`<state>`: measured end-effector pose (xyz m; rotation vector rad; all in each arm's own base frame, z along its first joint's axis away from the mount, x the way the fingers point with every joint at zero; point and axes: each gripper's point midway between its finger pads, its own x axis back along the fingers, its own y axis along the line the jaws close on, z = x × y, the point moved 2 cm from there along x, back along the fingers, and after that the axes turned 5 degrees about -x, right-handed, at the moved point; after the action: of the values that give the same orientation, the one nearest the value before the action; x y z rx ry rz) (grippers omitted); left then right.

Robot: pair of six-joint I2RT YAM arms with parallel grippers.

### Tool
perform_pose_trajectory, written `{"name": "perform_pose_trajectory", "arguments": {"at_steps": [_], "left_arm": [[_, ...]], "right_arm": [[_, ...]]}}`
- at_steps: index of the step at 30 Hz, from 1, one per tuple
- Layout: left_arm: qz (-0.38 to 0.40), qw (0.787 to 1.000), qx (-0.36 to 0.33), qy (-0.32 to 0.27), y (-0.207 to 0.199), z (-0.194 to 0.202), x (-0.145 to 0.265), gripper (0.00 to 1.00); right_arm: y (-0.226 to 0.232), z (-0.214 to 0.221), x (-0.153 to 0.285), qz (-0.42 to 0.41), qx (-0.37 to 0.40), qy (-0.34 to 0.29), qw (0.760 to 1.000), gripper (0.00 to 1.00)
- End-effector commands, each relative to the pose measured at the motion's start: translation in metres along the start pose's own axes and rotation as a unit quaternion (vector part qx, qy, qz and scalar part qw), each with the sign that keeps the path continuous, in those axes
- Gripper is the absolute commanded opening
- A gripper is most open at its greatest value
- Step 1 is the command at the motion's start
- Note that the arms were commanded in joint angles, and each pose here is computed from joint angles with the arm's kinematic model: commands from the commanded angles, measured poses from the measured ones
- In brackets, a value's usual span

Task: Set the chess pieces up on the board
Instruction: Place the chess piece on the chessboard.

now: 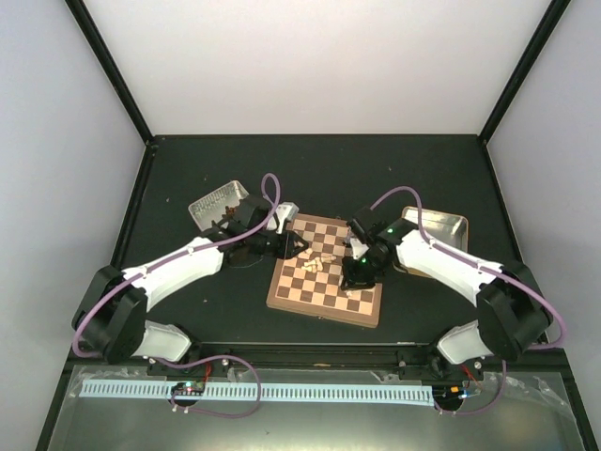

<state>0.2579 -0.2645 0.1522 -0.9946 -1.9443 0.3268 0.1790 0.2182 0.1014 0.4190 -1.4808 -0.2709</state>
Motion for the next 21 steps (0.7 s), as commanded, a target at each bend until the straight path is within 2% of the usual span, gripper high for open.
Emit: {"name": "perform_pose_trajectory", "arguments": {"at_steps": [1,8,21], "left_arm": [[-0.033,0.998,-0.04,-0.023,0.002,-0.006,0.005,0.02],[-0.043,0.997,-0.056,-0.023,0.003,-0.004,0.002,0.02],[-0.049,0.996,-0.066,-0.021,0.007,0.001,0.0,0.02]], "right_arm": [[-0.014,0.037,0.0,0.028,-0.062,0.102,0.993,0.14],[-0.022,0.045,-0.003,0.055,-0.101,0.158,0.981,0.14],[-0.031,0.025,0.004,0.082,-0.136,0.19,0.969,0.22]]}}
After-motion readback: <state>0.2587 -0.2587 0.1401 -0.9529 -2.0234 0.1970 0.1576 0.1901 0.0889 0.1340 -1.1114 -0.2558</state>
